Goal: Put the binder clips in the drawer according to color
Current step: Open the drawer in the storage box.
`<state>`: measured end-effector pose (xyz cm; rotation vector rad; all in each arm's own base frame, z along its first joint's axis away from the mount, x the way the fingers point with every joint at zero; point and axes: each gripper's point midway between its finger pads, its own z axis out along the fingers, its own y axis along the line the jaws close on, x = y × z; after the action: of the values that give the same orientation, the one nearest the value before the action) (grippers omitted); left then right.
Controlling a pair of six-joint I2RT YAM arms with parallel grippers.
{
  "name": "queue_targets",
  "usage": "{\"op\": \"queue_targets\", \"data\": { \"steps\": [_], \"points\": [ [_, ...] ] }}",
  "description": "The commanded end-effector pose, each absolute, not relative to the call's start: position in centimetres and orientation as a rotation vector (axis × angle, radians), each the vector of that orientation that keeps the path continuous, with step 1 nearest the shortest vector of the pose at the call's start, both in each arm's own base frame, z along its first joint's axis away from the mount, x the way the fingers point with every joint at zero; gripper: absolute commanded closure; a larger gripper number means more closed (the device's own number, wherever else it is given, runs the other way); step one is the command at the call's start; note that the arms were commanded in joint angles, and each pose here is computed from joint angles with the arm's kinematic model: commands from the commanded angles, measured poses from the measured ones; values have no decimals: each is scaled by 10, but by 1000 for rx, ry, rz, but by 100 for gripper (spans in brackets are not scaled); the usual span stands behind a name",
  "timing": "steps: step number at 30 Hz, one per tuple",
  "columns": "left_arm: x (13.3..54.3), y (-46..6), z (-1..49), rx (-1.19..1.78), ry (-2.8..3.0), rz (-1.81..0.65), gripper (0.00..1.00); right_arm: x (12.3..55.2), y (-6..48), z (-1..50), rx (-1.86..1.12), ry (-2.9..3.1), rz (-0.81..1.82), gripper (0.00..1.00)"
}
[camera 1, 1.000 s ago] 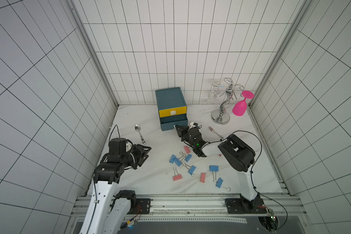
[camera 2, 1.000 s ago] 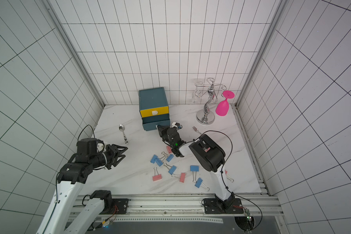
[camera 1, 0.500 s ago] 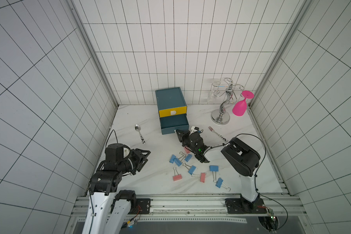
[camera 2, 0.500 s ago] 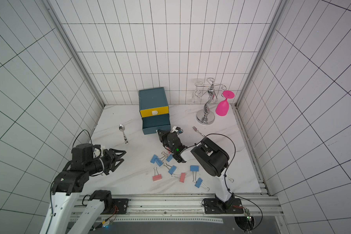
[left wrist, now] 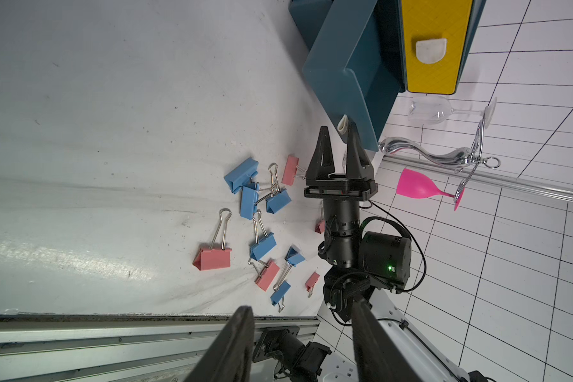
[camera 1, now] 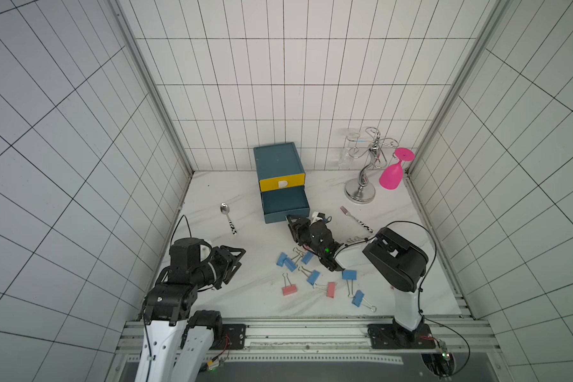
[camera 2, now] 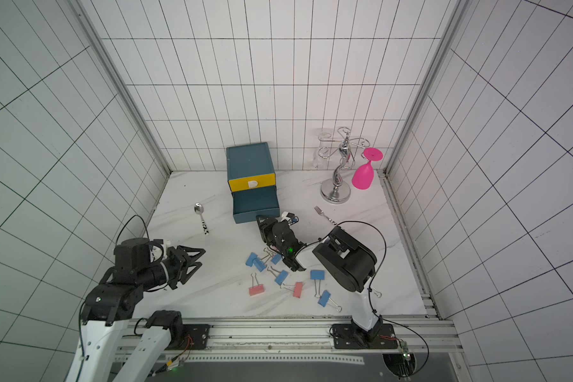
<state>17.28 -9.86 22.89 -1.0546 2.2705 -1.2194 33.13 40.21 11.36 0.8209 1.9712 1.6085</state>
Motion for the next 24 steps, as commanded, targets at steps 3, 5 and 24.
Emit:
{"op": "queue_targets", "data": {
  "steps": [3, 5, 24],
  "points": [
    [174, -98, 228, -1055, 2269, -1212, 48, 316, 389, 119, 819, 2026, 1567, 44],
    [176, -96, 225, -1061, 2276, -1198, 48, 310, 383, 120, 805, 2054, 1543, 44],
    [200, -126, 162, -835, 2568, -895, 47, 199, 265, 117, -202, 2759, 537, 42]
  ]
}}
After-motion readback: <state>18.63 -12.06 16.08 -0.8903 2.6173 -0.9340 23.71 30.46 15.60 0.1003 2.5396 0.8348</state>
